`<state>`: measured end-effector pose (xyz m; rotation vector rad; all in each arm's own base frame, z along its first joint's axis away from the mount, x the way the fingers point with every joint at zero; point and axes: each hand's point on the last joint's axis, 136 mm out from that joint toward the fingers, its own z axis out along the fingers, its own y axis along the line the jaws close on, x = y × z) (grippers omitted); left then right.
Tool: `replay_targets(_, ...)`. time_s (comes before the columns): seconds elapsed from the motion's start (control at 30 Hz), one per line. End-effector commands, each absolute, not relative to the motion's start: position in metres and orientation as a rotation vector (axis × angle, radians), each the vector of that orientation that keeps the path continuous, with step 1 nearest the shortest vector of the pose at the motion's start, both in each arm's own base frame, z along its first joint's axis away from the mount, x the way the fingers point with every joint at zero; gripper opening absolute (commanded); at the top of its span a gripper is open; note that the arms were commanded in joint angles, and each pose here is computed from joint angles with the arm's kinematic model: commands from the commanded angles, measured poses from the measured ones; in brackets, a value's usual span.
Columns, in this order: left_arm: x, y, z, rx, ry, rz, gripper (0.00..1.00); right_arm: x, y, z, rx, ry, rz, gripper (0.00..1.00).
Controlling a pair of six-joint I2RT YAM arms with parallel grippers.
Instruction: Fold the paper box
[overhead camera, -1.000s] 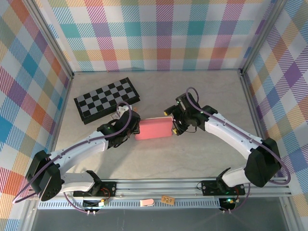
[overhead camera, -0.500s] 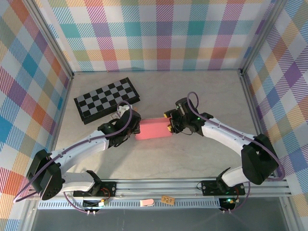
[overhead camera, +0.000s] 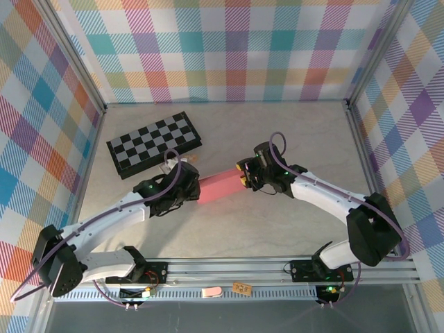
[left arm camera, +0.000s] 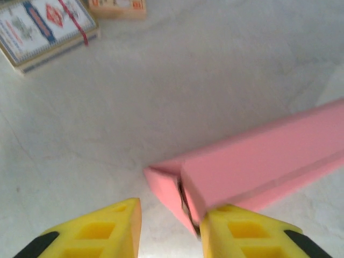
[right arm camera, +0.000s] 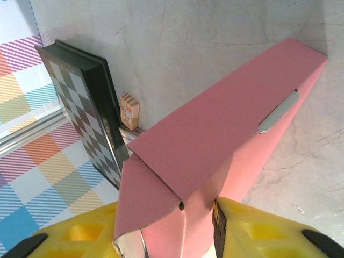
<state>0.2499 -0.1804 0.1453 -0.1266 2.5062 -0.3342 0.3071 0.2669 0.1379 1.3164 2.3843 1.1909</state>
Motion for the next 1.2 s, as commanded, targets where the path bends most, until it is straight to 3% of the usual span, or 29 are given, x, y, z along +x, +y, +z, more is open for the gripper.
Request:
replay_targets(0.0,0.227,-0.184,0.155,-0.233,2.571,-0.475,0.34,0.302,0.256,0.109,1.359,2.435,1.063,0.42)
replay_targets(0.27,0.237,-0.178,0.191,-0.920,2.384,-0.893,0.53,0.305,0.260,0.105,1.377,2.436,1.064,0.41)
replay_targets(0.47,0.252,-0.177,0.181,-1.555,2.102,-1.098,0.59,0.302,0.258,0.102,1.392,2.440,1.058,0.40)
replay_targets(0.63,0.270,-0.180,0.184,-1.811,1.888,-1.198,0.63,0.303,0.259,0.101,1.391,2.440,1.058,0.40)
replay_targets(0.97,0.288,-0.196,0.163,-1.951,1.778,-1.290,0.60,0.304,0.259,0.099,1.399,2.446,1.062,0.40)
replay_targets(1.17,0.283,-0.185,0.145,-1.981,1.737,-1.265,0.50,0.304,0.258,0.098,1.406,2.447,1.057,0.40)
